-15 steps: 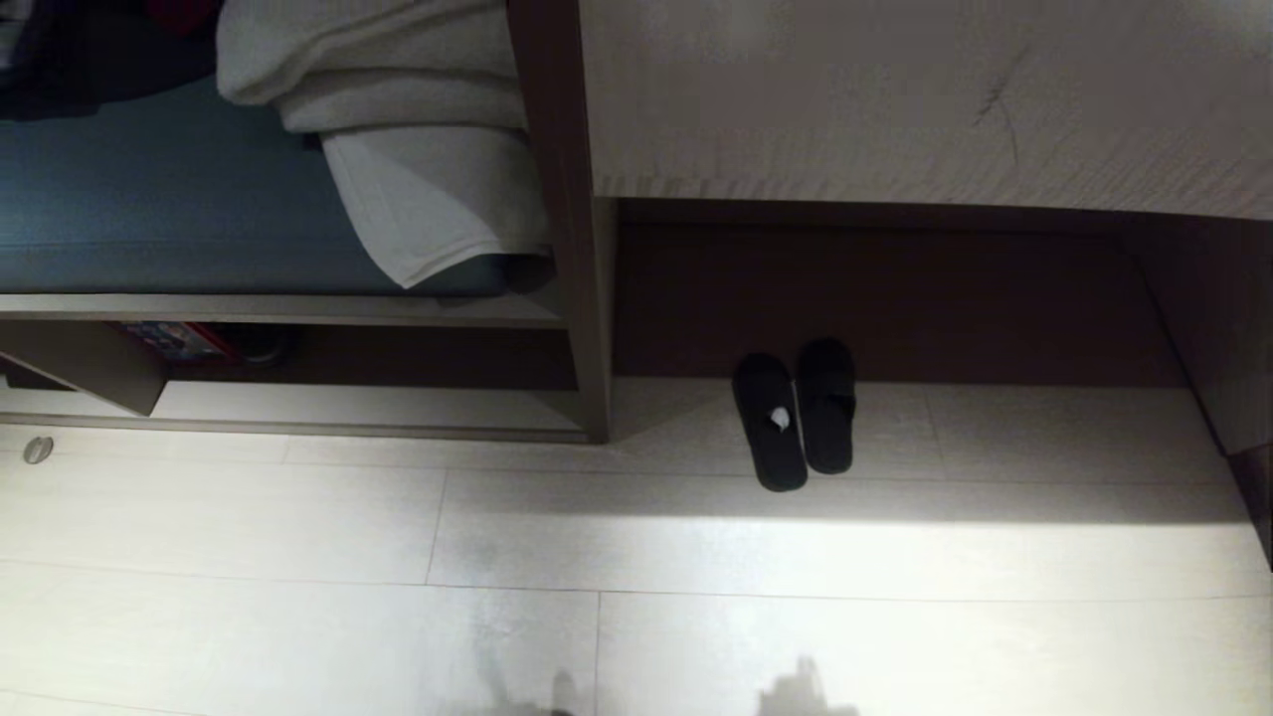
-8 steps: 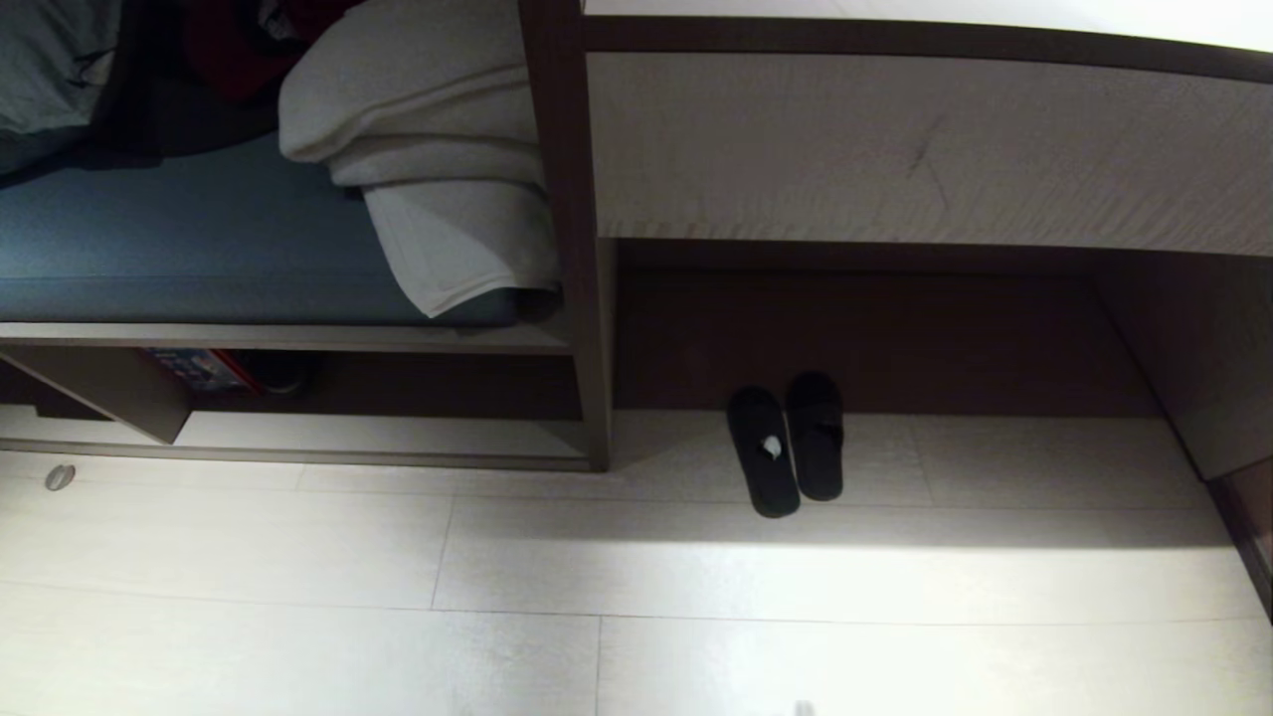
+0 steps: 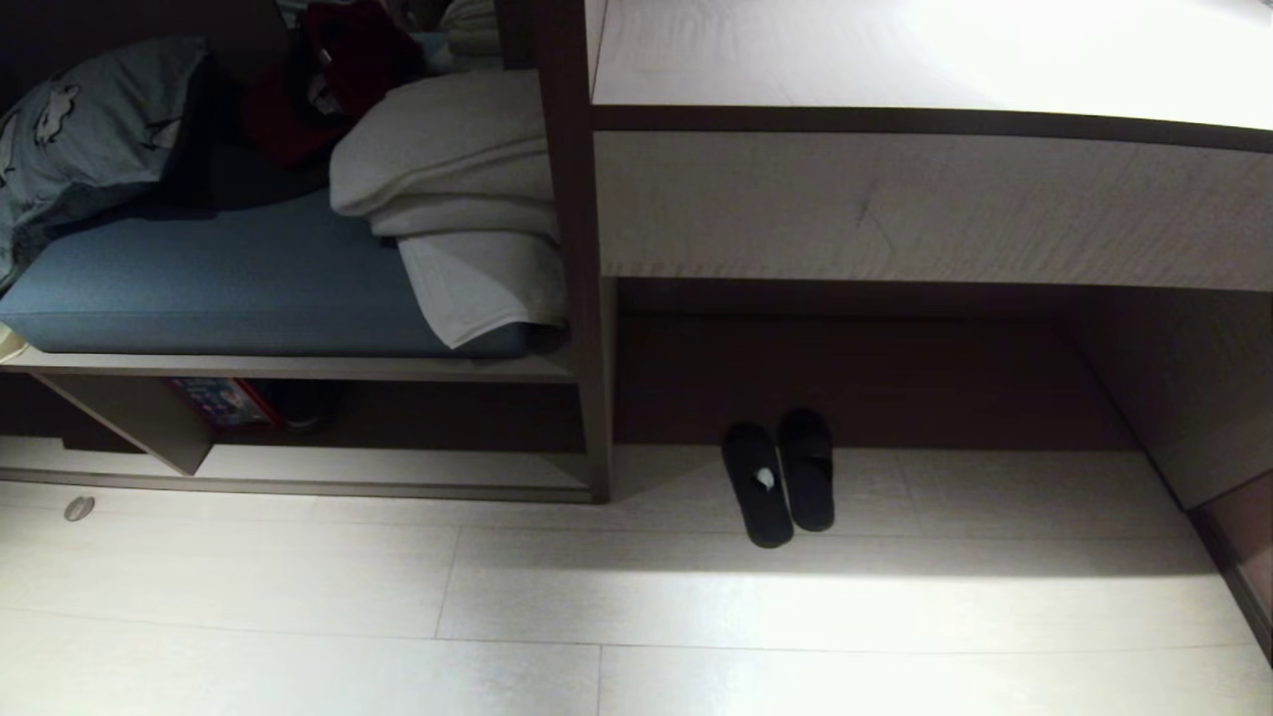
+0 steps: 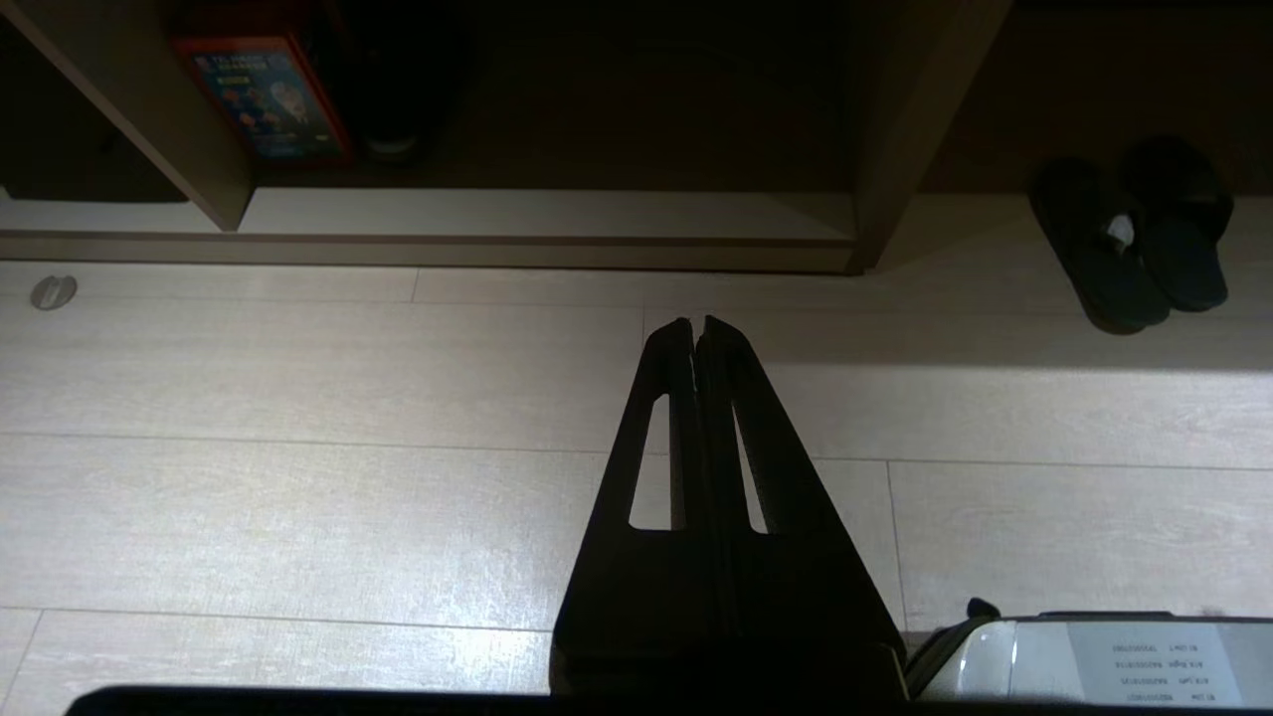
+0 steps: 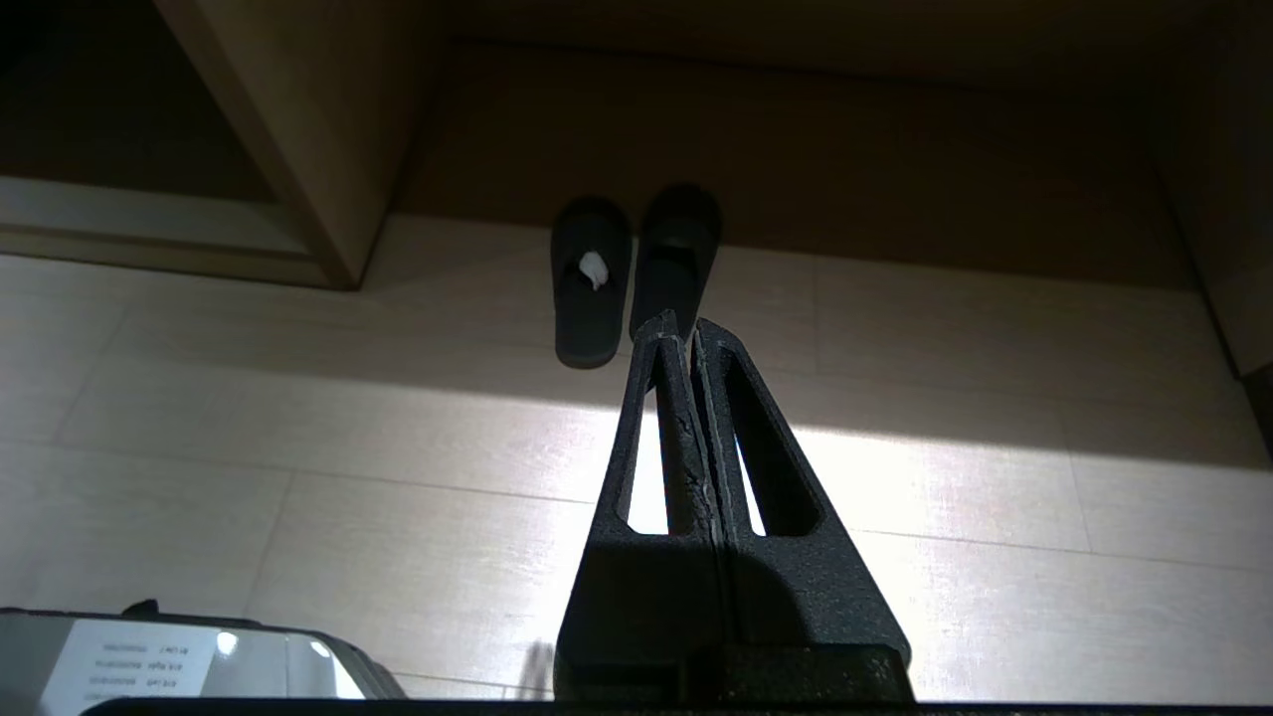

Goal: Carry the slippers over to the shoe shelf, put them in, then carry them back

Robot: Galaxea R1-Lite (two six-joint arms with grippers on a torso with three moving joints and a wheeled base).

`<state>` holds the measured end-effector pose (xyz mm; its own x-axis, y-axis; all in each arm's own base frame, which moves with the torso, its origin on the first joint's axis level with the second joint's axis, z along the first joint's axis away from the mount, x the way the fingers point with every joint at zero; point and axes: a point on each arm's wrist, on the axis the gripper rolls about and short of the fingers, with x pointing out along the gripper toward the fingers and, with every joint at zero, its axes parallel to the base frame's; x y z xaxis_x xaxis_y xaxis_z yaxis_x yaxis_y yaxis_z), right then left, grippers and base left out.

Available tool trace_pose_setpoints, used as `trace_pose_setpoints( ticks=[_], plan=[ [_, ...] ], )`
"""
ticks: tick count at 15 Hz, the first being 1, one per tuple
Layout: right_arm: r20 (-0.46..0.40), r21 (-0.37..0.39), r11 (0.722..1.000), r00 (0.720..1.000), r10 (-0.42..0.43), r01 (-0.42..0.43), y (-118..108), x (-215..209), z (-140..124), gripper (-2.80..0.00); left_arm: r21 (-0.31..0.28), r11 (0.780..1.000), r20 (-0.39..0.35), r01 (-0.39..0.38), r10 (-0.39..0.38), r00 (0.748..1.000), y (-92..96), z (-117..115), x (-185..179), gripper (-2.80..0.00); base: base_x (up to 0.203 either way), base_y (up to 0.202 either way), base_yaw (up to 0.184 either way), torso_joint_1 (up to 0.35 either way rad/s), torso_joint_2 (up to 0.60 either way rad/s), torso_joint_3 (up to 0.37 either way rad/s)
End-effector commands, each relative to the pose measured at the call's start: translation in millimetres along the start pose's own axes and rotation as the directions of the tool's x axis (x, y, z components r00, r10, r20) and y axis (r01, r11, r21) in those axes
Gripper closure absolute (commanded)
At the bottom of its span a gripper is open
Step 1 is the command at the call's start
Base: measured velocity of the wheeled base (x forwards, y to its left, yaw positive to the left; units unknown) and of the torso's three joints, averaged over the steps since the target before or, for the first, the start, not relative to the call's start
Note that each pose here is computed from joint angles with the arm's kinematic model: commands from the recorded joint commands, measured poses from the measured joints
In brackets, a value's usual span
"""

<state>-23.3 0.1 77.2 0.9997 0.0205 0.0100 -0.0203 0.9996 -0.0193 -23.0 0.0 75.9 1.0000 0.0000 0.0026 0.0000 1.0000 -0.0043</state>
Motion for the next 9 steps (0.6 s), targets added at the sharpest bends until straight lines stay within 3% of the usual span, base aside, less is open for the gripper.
trace_pose_setpoints(
  ticks=[1,9],
  plan=[
    [0.001,-0.001,1.0,1.0,0.001,-0.001,0.0,0.0,0.0,0.0,0.0,1.0,0.0,0.0,0.0,1.0,0.0,0.1,0.1,0.0,0.0,0.0,0.0,0.002,0.0,0.193],
    [0.001,-0.001,1.0,1.0,0.001,-0.001,0.0,0.0,0.0,0.0,0.0,1.0,-0.001,0.0,0.0,1.0,0.0,0.0,0.0,0.0,0.0,0.0,0.0,0.002,0.0,0.199]
  ],
)
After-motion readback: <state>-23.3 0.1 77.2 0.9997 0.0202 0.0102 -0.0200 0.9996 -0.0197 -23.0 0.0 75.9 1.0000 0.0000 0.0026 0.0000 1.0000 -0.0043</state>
